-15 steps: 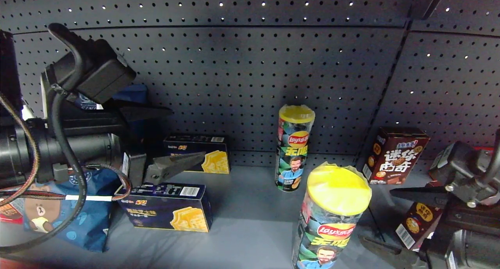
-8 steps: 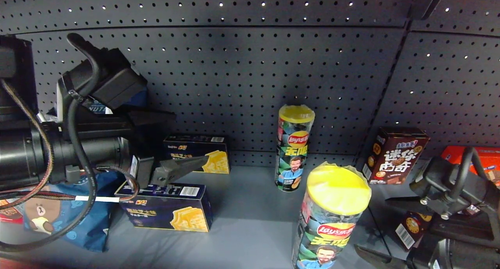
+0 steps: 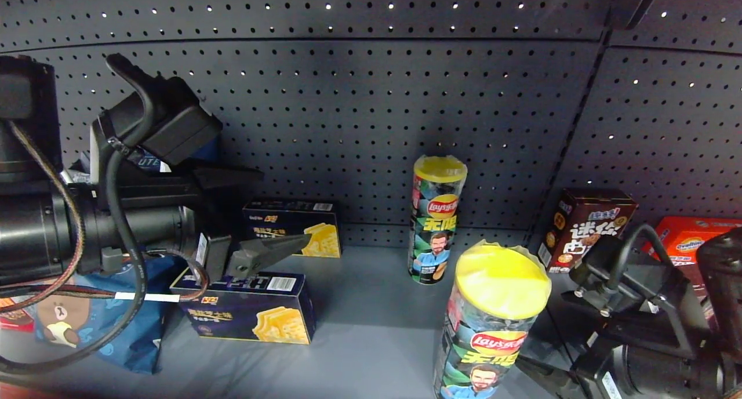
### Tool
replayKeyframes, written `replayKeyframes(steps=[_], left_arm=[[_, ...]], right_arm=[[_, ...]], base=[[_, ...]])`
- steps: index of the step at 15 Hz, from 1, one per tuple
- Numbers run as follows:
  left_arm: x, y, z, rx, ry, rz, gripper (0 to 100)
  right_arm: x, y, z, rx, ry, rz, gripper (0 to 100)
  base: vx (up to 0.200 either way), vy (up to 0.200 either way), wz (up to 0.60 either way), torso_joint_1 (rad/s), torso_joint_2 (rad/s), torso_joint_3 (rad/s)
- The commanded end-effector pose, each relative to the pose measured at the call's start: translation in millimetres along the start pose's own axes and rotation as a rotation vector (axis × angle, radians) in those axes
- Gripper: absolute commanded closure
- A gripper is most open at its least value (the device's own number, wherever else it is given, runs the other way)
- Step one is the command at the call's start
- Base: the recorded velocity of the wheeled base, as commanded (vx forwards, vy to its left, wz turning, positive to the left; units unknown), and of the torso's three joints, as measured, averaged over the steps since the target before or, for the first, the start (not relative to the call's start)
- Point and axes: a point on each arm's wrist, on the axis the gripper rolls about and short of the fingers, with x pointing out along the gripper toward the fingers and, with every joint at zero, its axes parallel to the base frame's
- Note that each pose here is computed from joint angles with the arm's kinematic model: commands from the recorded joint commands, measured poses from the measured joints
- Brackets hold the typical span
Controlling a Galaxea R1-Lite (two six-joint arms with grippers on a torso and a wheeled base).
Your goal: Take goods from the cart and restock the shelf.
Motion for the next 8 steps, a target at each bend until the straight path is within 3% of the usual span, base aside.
replayKeyframes(steps=[1,8], left_arm=[[0.8,-0.4,-1.7,-0.002,0.005,-0.002,0],[1.2,-1.1,-3.7,-0.004,0.011,-0.007,0]], right_arm=[[9.5,0.7,-1.7,-0.004,0.034,-0.009,0],[17.4,2.2,0.2,-0.004,0.035,-0.014,0]], base=[[0.000,0.000,0.00,0.000,0.00,0.000],[0.000,0.000,0.00,0.000,0.00,0.000]])
